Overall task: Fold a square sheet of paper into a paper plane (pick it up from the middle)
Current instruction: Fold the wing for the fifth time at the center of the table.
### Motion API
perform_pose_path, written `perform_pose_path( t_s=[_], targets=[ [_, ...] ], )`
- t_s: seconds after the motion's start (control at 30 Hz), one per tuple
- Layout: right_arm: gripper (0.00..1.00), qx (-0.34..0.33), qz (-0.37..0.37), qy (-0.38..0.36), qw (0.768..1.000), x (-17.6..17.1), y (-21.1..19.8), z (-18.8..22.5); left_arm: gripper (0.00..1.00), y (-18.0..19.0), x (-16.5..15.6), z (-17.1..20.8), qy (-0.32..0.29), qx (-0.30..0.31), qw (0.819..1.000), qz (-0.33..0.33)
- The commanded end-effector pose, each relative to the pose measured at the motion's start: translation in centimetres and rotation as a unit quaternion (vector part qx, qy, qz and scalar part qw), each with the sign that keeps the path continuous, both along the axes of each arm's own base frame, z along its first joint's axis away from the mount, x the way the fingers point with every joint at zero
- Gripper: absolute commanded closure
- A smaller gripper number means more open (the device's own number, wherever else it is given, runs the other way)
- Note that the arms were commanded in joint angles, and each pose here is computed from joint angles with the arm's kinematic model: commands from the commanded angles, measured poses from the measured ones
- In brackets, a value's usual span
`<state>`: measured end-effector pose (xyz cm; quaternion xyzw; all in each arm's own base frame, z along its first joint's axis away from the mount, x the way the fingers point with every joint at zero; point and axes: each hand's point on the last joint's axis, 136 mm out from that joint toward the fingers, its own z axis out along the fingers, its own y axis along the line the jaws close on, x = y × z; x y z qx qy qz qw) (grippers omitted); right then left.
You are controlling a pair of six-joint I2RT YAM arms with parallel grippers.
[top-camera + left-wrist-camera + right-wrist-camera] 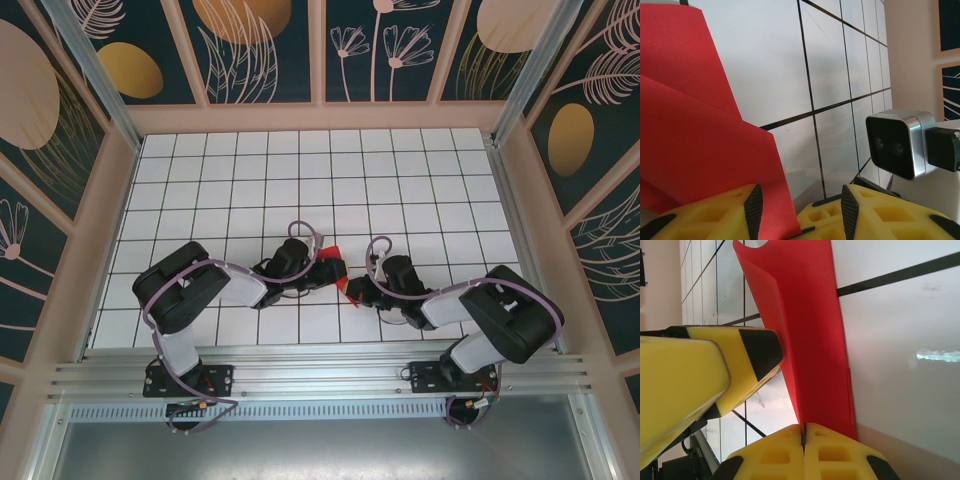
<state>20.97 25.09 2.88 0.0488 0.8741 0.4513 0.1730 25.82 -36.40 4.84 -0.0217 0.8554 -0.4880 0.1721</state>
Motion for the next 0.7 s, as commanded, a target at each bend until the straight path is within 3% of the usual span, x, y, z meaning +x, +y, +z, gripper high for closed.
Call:
perform_pose_path(
  t_s=[0.0, 0.43, 0.67],
  targets=[
    [0.96, -0.015, 0.003, 0.013, 1.0, -0.3, -0.4, -0.7, 0.54, -0.8, 0.5, -0.2, -0.015, 0.002, 1.0, -0.006],
    [0.65, -0.102, -0.005, -0.01, 0.995, 0.5, -2.0, -0.5, 0.54, -0.3, 0.4, -2.0, -0.002, 0.029, 1.0, -0.003],
    [0.65, -0.146, 0.02, -0.006, 0.989, 0.4, -2.3, -1.7, 0.54, -0.4, 0.3, -2.2, 0.001, 0.035, 0.999, -0.007]
  ],
)
